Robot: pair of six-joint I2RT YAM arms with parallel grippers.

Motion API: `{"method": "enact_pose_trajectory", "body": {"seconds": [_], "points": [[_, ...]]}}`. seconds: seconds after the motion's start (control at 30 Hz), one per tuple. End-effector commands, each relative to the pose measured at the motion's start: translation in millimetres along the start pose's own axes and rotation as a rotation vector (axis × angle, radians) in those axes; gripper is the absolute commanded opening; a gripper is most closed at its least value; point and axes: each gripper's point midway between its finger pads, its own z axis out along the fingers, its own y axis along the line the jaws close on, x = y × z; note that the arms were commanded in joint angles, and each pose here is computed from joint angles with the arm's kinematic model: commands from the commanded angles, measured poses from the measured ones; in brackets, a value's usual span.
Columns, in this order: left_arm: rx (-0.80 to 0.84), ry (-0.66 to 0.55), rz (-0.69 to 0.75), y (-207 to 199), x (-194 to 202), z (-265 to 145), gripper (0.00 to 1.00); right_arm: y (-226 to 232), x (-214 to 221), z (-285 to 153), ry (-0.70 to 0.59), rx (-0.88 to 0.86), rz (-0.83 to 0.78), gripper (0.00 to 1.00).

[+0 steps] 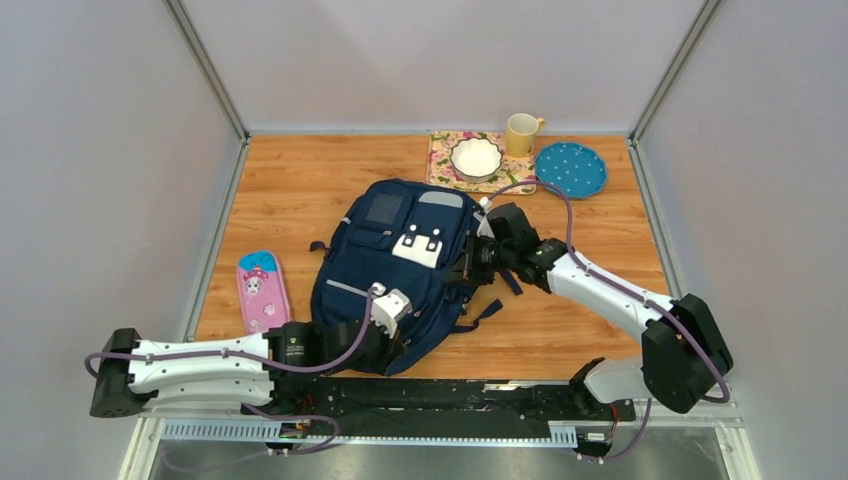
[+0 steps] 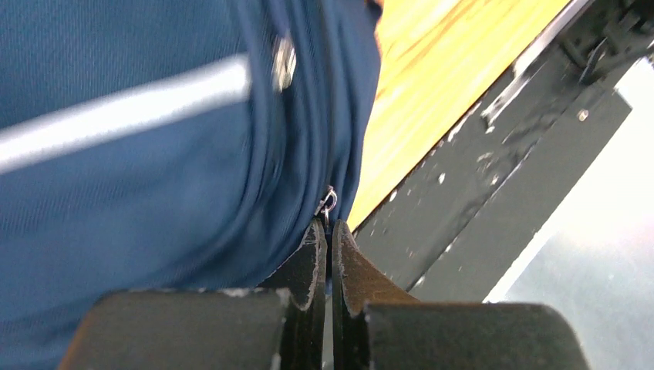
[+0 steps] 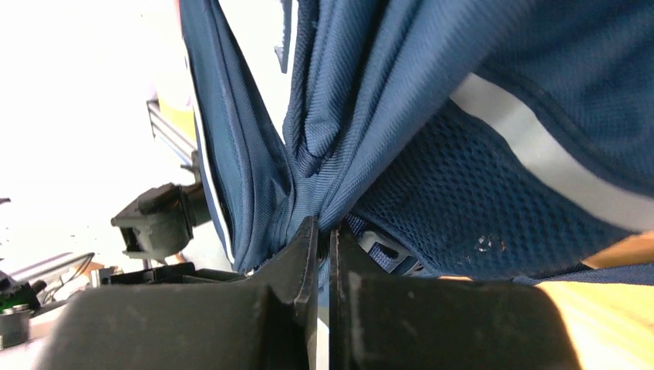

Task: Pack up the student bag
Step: Unzip the student bag at the center of the board.

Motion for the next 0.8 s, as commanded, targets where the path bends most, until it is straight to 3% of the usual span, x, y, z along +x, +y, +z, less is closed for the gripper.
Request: {"method": "enact_pose_trajectory", "body": {"seconds": [0.0, 0.17, 0.33, 0.47, 0.57, 0.7, 0.77], "points": [[0.000, 0.191, -0.036, 11.2, 52.1, -21.8, 0.00, 10.8, -81.2, -12.3, -0.296, 0.004, -0.101, 0.00], [-0.038, 0.173, -0.081, 18.3, 48.0, -30.6, 0.00, 24.1, -87.5, -15.7, -0.300, -0.040, -0.147, 0.00], [-0.081, 0.122, -0.024, 24.7, 32.2, -27.8, 0.00, 33.5, -83.2, -5.2, -0.190, -0.071, -0.206, 0.00], [0.003, 0.125, 0.049, -0.7, 17.0, -16.4, 0.00, -7.4, -71.5, -12.9, -0.182, 0.118, -0.146, 0.51], [0.044, 0.115, 0.092, -16.0, 3.3, -7.2, 0.00, -34.1, -52.8, -39.1, -0.244, 0.218, -0.073, 0.70], [0.120, 0.077, 0.138, -41.1, -20.1, -0.3, 0.00, -22.9, -28.2, -76.9, -0.334, 0.109, -0.014, 0.76], [0.140, 0.063, 0.160, -48.6, -27.7, 3.8, 0.00, -11.3, -9.3, -78.5, -0.292, 0.020, 0.054, 0.80]]}}
